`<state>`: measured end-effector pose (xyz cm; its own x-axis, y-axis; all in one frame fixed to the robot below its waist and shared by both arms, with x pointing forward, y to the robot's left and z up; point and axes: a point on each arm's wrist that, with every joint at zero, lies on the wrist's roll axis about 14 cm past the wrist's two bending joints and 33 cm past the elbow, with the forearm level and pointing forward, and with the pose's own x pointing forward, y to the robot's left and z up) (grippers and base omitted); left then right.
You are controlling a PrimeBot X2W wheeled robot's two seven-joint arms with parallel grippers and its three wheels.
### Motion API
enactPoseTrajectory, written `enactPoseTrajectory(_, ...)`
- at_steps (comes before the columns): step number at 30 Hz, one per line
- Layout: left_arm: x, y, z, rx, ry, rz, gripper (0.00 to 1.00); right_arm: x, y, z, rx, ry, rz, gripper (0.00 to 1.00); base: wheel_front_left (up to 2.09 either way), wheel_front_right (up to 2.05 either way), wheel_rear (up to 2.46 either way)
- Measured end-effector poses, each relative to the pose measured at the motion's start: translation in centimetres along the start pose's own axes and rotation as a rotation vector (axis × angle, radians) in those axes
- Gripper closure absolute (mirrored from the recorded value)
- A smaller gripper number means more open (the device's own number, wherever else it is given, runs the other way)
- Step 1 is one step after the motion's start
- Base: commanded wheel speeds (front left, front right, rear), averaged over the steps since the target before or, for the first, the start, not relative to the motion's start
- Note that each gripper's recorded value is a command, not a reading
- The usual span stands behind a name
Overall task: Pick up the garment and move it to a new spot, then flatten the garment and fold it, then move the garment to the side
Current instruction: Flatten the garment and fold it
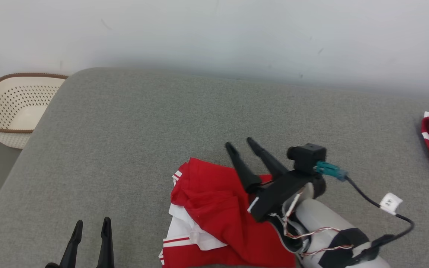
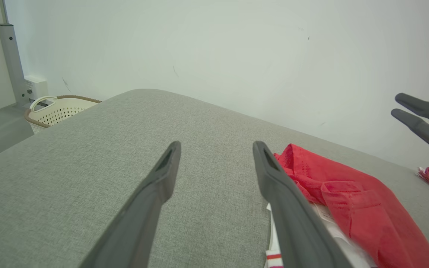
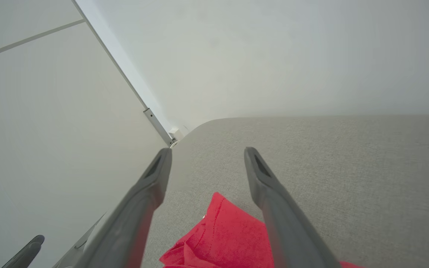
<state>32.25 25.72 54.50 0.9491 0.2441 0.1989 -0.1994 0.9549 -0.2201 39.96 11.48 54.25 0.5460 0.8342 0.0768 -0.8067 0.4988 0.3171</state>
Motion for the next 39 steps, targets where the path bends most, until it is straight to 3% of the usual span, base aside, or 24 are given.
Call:
enactPoseTrajectory(4,0.3,-0.2,0.0,-0.001,-0.001,-0.007,0.0,-2.2,-3.7,0.3,-0.029,-0.017,-0.102,0.0,0.0,0.0,0.0)
enactPoseTrajectory(9,0.4,-0.2,-0.2,-0.001,0.003,-0.007,0.0,-4.2,-5.8,-1.0,-0.104,0.024,-0.159,0.0,0.0,0.0,0.0)
enactPoseTrajectory(10,0.4,-0.2,-0.2,-0.001,0.004,-0.008,0.0,-4.6,-5.9,-1.5,-0.109,0.038,-0.164,0.12,0.0,0.0,0.0)
enactPoseTrajectory(12,0.4,-0.3,-0.3,-0.001,0.006,-0.009,0.0,-5.1,-6.0,-2.4,-0.112,0.058,-0.173,0.77,0.0,0.0,0.0)
enactPoseTrajectory(13,0.5,-0.3,-0.3,0.0,0.007,-0.009,0.0,-5.2,-6.0,-2.8,-0.12,0.069,-0.173,1.0,0.0,0.0,0.0)
enactPoseTrajectory(32,0.9,0.1,-0.9,0.016,0.025,-0.005,0.0,-4.6,-5.7,-8.3,-0.15,0.221,-0.158,1.0,0.0,0.0,0.0)
enactPoseTrajectory(39,0.9,0.6,-1.0,0.021,0.031,0.012,0.0,-3.8,-3.9,-9.9,-0.13,0.253,-0.103,1.0,0.0,0.0,0.0)
